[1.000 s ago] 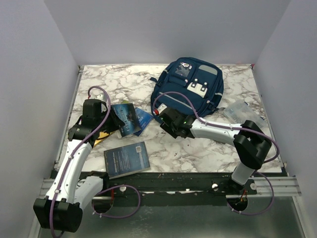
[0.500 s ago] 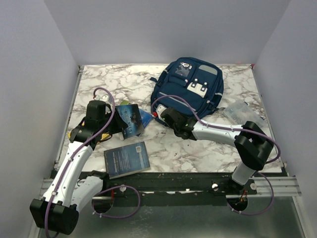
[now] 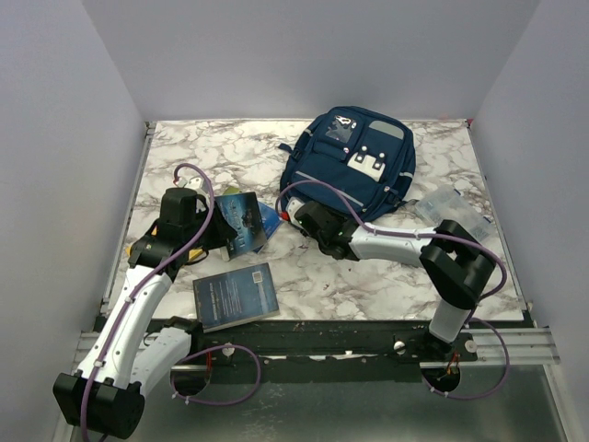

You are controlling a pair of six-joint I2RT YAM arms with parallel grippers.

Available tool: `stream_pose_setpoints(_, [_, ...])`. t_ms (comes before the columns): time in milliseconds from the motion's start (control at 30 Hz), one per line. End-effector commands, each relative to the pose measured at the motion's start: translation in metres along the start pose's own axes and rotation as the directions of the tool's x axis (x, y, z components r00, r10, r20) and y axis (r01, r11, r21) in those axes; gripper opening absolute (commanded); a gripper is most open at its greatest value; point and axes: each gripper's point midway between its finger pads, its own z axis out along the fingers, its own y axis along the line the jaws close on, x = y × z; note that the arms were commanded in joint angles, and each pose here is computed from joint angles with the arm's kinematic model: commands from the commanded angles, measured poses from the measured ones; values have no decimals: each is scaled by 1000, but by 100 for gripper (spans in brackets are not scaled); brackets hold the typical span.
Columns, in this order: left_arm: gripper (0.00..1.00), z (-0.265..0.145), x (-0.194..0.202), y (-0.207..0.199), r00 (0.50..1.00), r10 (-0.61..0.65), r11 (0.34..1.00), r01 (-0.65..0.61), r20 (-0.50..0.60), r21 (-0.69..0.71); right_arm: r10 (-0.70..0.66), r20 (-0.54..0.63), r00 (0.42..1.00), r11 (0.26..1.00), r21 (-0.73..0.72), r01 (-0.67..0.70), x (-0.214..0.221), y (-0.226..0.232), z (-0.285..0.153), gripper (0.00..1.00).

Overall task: Pack the student bag
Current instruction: Place the book in the student bag.

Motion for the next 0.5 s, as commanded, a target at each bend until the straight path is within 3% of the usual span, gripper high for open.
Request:
stream_pose_setpoints(0, [0,-9,-24,-16,994,30,998,-36,107,57,7,14,1000,1000,-23,-6,-5,6,9,49])
stream_pose_setpoints(467, [0,-8,-21,-13,995,23,998,-28,97,50,53,16,998,994,-95,-52,4,18,17,60])
